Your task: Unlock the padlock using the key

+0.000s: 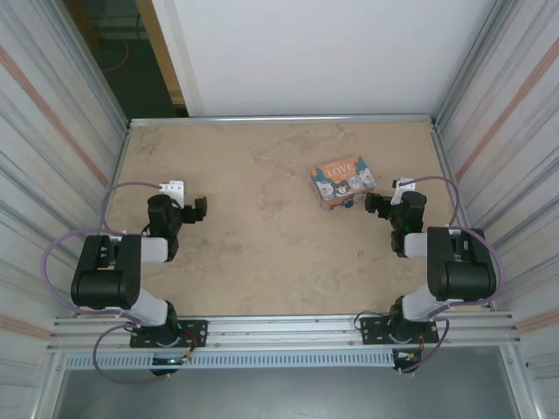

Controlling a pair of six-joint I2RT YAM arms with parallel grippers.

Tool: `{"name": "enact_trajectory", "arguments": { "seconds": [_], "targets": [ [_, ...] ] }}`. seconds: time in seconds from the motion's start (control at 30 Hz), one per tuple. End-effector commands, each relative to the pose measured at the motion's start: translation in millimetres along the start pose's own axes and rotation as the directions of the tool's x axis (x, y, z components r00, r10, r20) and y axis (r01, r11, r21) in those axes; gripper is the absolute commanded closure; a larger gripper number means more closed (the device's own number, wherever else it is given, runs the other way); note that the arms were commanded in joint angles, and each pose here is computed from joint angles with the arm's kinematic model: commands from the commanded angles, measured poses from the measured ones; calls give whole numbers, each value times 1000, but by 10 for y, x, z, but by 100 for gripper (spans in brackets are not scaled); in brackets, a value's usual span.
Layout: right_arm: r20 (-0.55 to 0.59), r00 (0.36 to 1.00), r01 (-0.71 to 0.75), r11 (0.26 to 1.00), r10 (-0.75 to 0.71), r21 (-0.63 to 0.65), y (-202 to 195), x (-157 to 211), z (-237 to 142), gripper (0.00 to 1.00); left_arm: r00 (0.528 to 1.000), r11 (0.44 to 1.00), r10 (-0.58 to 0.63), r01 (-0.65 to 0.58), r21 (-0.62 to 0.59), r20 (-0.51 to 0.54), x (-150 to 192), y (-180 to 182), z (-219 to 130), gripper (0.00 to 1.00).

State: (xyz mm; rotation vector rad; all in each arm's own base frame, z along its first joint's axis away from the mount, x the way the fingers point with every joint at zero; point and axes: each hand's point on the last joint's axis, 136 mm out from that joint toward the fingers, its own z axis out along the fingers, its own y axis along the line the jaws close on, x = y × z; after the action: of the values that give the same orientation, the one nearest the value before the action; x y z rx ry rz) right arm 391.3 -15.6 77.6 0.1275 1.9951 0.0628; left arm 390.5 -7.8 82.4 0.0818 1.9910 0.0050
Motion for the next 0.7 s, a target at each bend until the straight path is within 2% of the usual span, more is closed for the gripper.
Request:
{"name": "enact_trajectory", "arguments": {
  "seconds": [0.0,0.67],
  "targets": [
    [9,1000,15,1000,-15,12,5,-49,20,1,999,1000,19,-20,15,26,-107,-42,18,1],
    [7,1000,13,1000,-13,13,-3,-42,21,1,999,1000,20,-20,14,28,-113,-43,15,1]
  ]
}}
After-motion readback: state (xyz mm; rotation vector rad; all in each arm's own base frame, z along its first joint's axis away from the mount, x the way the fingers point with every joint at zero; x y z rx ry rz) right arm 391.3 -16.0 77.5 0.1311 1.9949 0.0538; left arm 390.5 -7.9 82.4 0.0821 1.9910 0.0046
